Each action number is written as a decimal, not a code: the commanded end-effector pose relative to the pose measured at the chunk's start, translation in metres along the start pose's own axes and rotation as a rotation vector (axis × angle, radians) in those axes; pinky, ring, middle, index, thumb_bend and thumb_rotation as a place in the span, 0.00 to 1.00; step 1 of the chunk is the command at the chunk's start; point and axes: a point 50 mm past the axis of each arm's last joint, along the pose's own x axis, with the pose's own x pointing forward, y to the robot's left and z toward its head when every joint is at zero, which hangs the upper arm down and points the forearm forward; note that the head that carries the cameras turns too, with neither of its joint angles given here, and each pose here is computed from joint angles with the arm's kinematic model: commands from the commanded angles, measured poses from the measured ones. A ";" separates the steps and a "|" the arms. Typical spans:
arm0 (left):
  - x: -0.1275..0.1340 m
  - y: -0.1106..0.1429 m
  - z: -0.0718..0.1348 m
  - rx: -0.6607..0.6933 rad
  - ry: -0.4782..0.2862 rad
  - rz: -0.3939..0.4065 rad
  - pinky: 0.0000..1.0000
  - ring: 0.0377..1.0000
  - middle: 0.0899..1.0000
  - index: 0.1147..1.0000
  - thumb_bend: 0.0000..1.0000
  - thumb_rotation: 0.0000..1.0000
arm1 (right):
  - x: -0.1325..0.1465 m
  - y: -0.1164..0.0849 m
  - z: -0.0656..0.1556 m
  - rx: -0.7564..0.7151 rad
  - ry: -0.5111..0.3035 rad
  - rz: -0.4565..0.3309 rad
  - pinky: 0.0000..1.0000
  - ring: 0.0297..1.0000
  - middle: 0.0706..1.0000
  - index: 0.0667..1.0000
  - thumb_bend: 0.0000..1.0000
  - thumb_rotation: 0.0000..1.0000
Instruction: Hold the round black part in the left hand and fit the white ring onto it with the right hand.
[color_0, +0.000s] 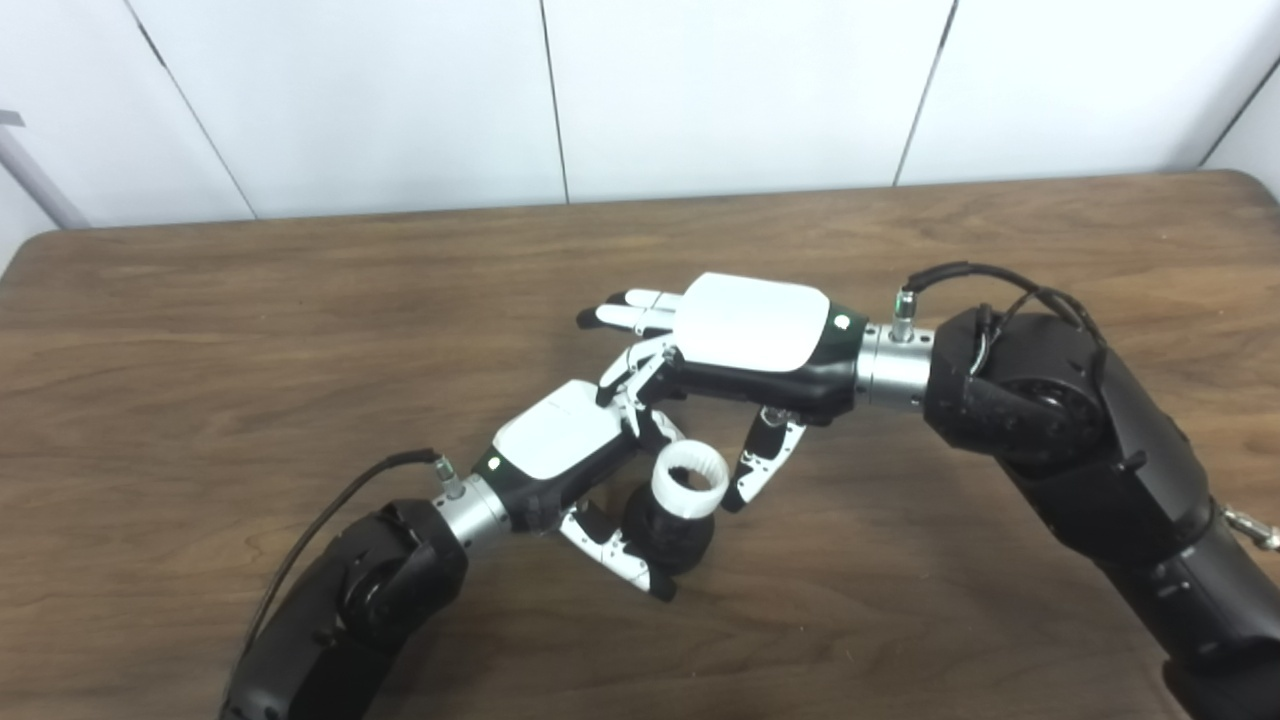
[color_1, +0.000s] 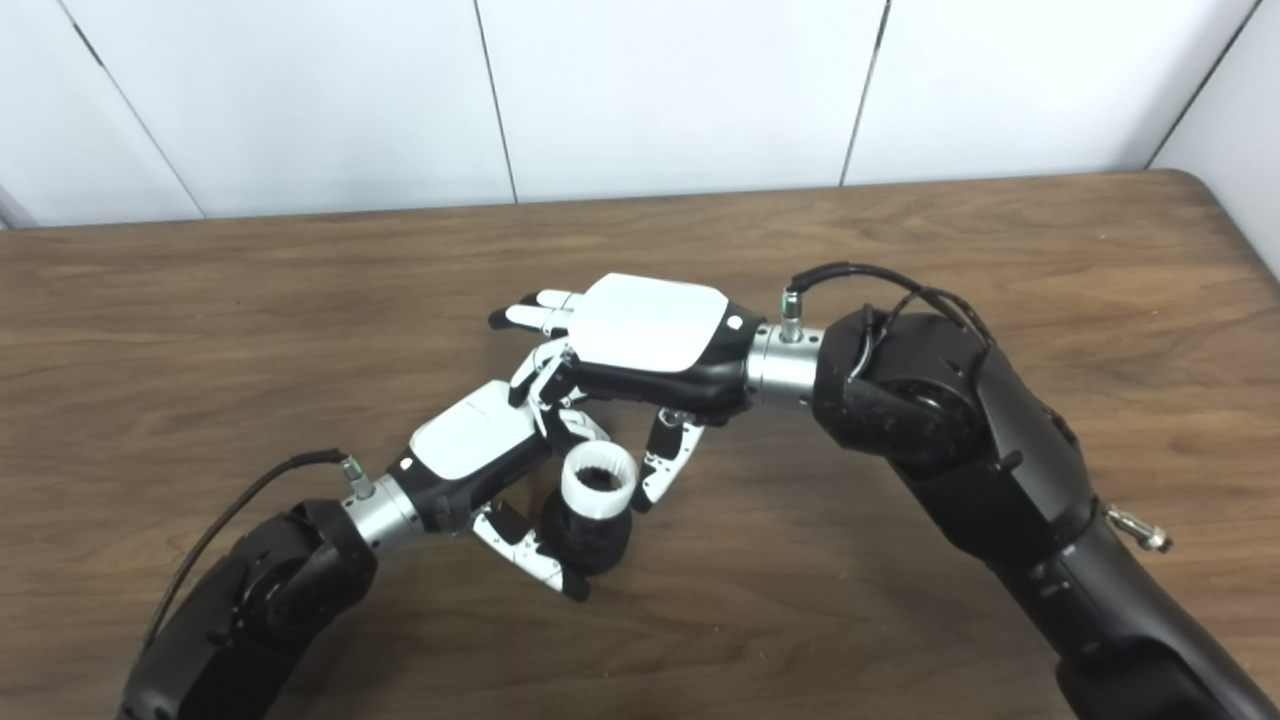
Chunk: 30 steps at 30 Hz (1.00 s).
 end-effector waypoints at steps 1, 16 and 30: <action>0.004 0.013 0.001 0.027 -0.023 0.032 1.00 0.93 0.67 0.41 0.52 0.06 | 0.002 -0.016 -0.002 -0.042 -0.020 -0.058 1.00 1.00 0.76 0.44 0.53 0.14; 0.002 0.011 -0.002 0.021 -0.021 0.032 1.00 0.95 0.69 0.41 0.52 0.06 | 0.003 -0.008 0.003 -0.039 -0.023 -0.038 1.00 1.00 0.77 0.44 0.52 0.14; 0.003 0.012 0.000 -0.019 -0.020 0.053 1.00 0.92 0.69 0.41 0.52 0.06 | 0.005 0.000 0.010 -0.033 -0.027 -0.032 1.00 1.00 0.80 0.45 0.53 0.14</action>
